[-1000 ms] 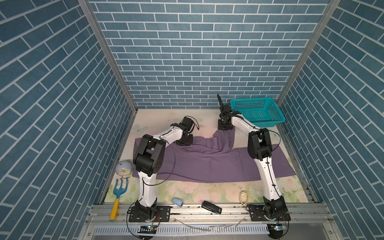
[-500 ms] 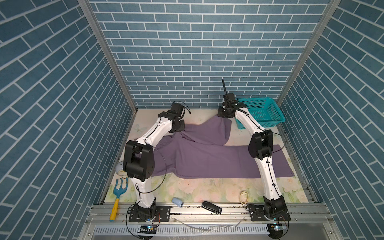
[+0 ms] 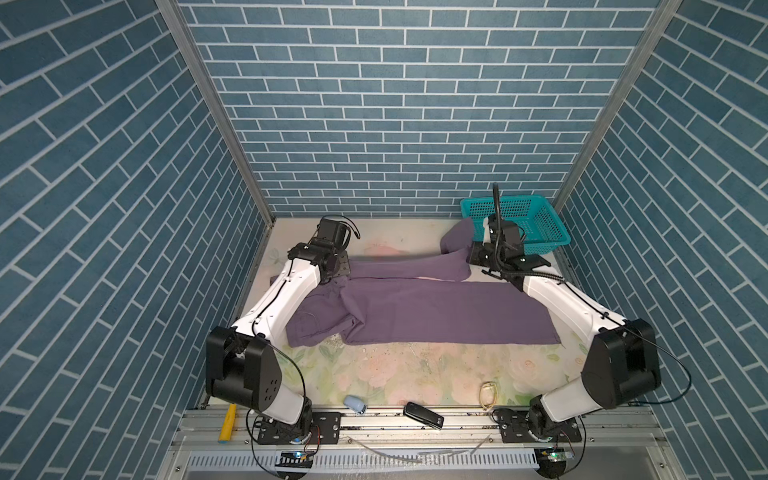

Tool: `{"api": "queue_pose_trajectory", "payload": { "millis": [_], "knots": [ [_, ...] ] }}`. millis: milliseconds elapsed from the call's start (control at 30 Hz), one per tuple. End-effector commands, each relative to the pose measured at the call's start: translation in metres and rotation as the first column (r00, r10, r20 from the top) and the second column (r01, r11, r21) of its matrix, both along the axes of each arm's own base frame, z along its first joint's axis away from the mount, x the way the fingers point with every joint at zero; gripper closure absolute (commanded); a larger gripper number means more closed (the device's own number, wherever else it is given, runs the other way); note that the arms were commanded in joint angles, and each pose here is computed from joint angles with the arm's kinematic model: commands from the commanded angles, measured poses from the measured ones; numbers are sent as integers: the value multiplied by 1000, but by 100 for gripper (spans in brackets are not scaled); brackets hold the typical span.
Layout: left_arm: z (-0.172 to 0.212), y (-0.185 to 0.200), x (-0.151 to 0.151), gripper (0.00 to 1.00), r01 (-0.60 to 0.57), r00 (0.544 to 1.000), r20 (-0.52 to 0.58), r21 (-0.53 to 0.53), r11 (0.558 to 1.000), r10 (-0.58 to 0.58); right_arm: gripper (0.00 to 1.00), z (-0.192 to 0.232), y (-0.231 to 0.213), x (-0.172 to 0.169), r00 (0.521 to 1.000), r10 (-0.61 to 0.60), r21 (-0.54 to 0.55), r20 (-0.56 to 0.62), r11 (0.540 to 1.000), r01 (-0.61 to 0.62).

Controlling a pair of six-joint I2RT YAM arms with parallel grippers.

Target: Fold and stack the trousers

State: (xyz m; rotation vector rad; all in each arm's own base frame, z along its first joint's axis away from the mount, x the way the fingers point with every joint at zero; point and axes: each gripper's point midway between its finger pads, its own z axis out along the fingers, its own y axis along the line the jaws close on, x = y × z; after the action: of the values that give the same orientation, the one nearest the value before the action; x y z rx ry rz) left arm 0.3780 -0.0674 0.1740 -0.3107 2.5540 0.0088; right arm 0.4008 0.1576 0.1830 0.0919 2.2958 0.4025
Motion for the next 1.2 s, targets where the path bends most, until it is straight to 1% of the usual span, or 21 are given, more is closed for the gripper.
{"api": "queue_pose_trajectory", "payload": {
  "millis": [0,133,267,367,467,533,633,667,700,733,767,867,900,933,1033,1167],
  "knots": [
    [-18,2,-13,100,-37,997,-61,-26,999,35,100,-33,-34,-33,990,-136,-21,-35,991,136],
    [-50,-2,-39,100,-47,988,-148,-73,996,35,100,-80,-68,-83,962,-243,-79,-128,969,234],
    [-99,-14,-78,100,-40,970,-241,-177,983,-4,100,-113,-106,-124,898,-393,-139,-198,918,371],
    [-136,-20,-111,100,-51,944,-328,-220,974,-24,100,-119,-123,-135,867,-456,-130,-200,890,438],
    [-154,-22,-131,100,-60,928,-371,-225,973,-29,100,-106,-124,-126,872,-461,-102,-167,887,450],
    [-158,-20,-135,100,-60,925,-379,-219,974,-28,90,-96,-111,-109,898,-407,-89,-168,913,397],
    [-156,-18,-133,100,-51,923,-383,-201,978,-30,63,-88,-79,-79,935,-272,-75,-227,962,262],
    [-154,-20,-131,100,-47,924,-380,-205,978,-35,56,-88,-70,-69,940,-234,-65,-248,972,224],
    [-152,-21,-130,100,-43,926,-375,-210,977,-39,52,-87,-62,-61,945,-205,-50,-257,979,199],
    [-149,-22,-128,93,-39,929,-367,-217,975,-44,49,-88,-54,-52,948,-180,-34,-264,984,177],
    [-146,-23,-127,83,-36,932,-359,-223,974,-48,47,-88,-47,-43,951,-163,-13,-263,986,165],
    [-138,-24,-126,55,-23,944,-325,-236,972,-56,46,-85,-31,-20,962,-122,45,-242,990,137],
    [-136,-24,-125,48,-19,947,-315,-238,971,-59,46,-86,-27,-15,963,-113,57,-243,990,131],
    [-134,-23,-125,44,-9,950,-307,-234,972,-65,46,-89,-22,-10,962,-101,67,-252,990,122],
    [-133,-20,-126,43,-1,946,-316,-215,977,-69,51,-101,-9,0,954,-58,93,-293,992,89],
    [-140,-25,-127,43,-6,936,-342,-237,971,-78,53,-116,2,9,946,-31,129,-321,989,76]
  ]
}}
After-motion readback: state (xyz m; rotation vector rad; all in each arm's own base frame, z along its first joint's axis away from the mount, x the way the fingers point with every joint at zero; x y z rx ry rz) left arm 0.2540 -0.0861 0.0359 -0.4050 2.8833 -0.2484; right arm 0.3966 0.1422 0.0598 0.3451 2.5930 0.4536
